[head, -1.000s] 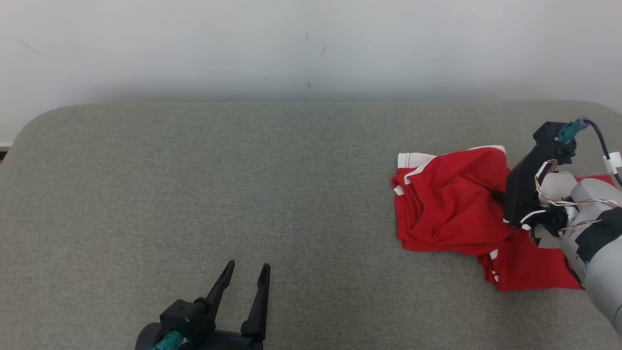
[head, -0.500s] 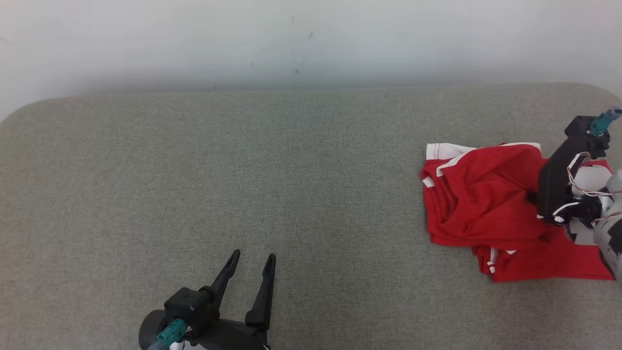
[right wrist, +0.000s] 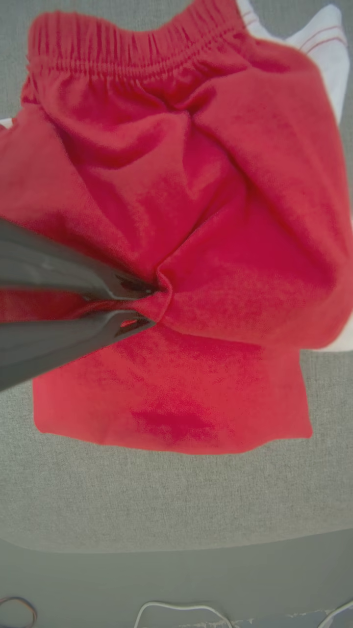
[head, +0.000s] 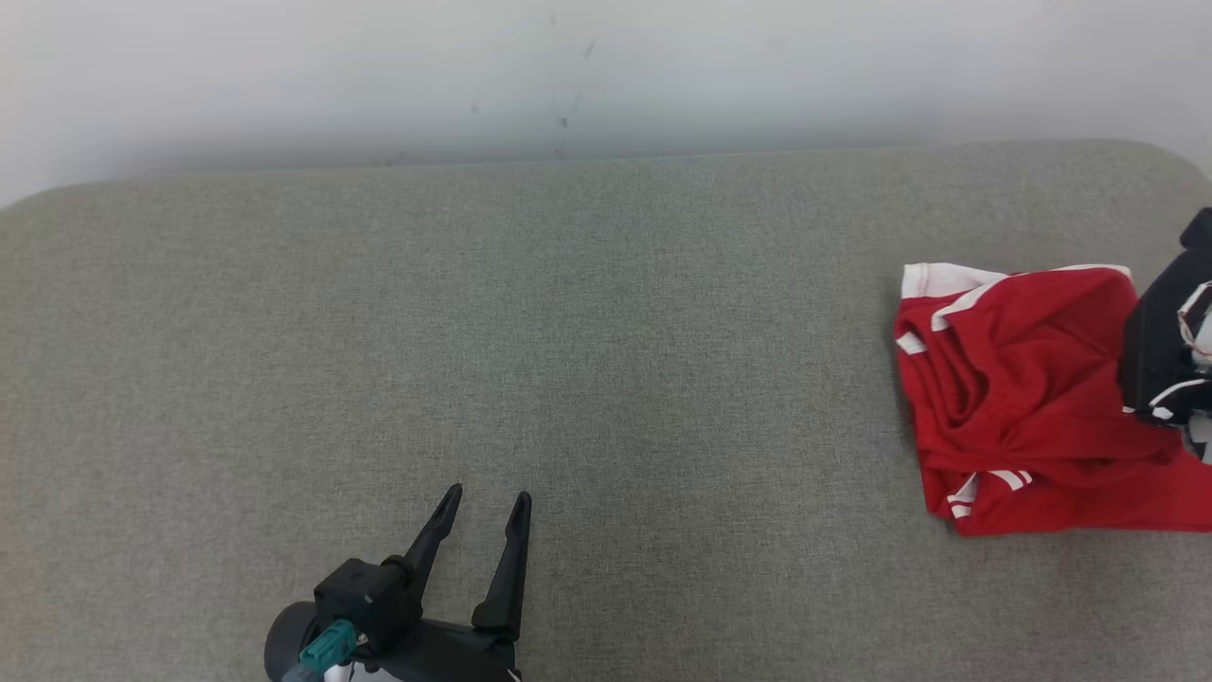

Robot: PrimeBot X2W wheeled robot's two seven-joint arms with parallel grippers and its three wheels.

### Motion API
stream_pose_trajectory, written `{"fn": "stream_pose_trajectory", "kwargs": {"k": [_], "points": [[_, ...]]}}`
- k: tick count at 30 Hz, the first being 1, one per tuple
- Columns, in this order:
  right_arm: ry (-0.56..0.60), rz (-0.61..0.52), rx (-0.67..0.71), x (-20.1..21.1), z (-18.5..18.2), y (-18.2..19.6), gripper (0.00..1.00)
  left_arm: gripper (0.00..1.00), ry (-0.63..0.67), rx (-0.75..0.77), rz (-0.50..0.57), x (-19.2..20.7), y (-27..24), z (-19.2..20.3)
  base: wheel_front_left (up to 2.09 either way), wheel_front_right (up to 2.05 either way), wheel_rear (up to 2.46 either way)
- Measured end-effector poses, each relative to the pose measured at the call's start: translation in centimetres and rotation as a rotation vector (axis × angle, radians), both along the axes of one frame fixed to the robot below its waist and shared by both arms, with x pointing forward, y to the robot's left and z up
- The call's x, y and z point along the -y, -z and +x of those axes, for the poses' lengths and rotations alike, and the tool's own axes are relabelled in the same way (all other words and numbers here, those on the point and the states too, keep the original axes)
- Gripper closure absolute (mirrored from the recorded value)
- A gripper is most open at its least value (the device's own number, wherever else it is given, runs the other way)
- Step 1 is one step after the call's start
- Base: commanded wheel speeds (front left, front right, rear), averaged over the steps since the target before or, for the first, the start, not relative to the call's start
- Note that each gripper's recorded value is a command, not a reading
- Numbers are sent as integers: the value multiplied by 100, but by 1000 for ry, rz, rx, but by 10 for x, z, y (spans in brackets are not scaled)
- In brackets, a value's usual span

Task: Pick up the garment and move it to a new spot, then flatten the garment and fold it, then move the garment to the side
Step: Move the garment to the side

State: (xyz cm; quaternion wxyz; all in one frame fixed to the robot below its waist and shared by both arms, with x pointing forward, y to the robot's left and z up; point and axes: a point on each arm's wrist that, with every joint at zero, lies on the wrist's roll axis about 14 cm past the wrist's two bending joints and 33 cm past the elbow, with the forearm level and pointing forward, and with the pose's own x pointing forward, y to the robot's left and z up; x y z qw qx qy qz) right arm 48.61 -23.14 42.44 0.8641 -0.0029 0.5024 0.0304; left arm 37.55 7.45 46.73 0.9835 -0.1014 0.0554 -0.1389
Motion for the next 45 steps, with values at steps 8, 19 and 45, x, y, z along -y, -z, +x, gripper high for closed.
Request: {"fn": "stream_pose_trajectory", "kwargs": {"k": [8,19,45], "points": [[41,-49,-18,24,-3,4,100,0,7,2,0,2,0,5,0,0,0],[-14,-150,-47,33,-9,17,0,0,-9,-13,9,-4,5,7,0,0,0],[69,241,690,-10,-33,-57,0,0,-85,52,60,-43,-13,-14,0,0,0]]}}
